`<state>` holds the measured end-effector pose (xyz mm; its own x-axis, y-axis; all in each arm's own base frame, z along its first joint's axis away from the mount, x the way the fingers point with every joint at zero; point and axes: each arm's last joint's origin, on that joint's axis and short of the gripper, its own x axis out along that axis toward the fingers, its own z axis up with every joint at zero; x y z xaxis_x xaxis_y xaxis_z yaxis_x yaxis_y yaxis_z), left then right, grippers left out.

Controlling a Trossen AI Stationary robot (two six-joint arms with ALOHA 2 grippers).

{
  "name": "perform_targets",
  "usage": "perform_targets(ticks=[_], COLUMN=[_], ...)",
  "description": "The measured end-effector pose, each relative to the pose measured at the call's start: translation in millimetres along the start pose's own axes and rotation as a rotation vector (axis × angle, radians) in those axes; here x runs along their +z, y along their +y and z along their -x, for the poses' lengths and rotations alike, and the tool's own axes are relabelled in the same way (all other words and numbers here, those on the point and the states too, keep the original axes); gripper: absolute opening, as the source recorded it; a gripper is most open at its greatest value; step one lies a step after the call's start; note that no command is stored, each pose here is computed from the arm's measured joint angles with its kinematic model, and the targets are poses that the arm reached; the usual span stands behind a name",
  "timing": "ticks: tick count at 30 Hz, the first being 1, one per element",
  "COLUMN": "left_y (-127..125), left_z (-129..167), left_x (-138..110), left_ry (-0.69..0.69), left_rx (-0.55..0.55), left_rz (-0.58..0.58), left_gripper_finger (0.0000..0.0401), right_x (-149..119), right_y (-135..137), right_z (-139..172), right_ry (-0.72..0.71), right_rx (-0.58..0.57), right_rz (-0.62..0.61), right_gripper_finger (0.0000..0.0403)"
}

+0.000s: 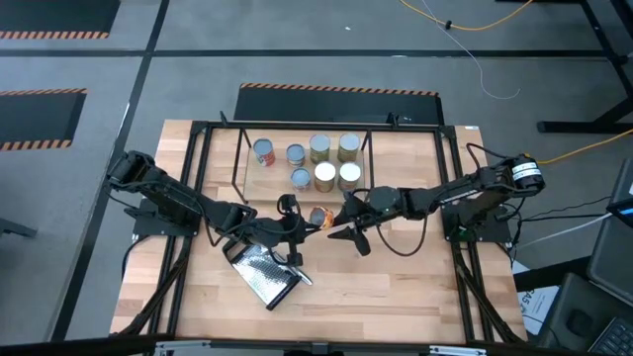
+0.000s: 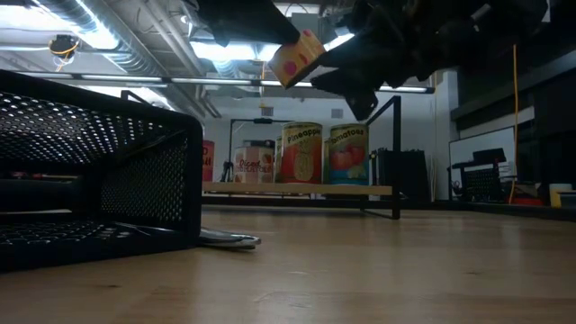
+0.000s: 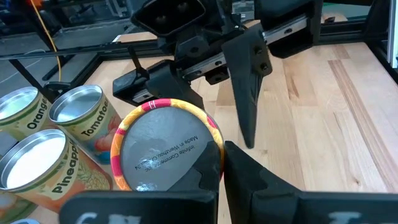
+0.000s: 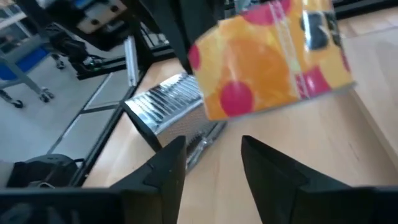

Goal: Pick and place cans onto a shelf
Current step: Put the canned pineapple rings on the shelf

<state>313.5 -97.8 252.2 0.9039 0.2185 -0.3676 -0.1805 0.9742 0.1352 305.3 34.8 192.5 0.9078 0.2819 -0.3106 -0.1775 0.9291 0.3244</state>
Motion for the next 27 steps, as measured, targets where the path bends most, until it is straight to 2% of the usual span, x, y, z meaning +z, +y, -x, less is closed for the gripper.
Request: perform_targets(ticks=[12, 16, 27], left_y=[0, 0, 0], left_z=[0, 0, 0], left_x=[0, 1, 0], left_ry=[-0.001, -0.003, 0.001], left_rx=[0.0, 0.003, 0.003], left_rz=[0.001, 0.002, 0.0], left_gripper_finger=[0.0002, 0.0002, 0.0002], right_x=[10, 12, 12], right_y=[3, 2, 2], right_z=[0, 0, 1], right_ry=[-0.096, -0.13, -0.134], right_rx=[0.033, -0.021, -0.033], right_rz=[0.02, 0.02, 0.025], right_gripper_finger=[0.016, 0.0157, 0.0076])
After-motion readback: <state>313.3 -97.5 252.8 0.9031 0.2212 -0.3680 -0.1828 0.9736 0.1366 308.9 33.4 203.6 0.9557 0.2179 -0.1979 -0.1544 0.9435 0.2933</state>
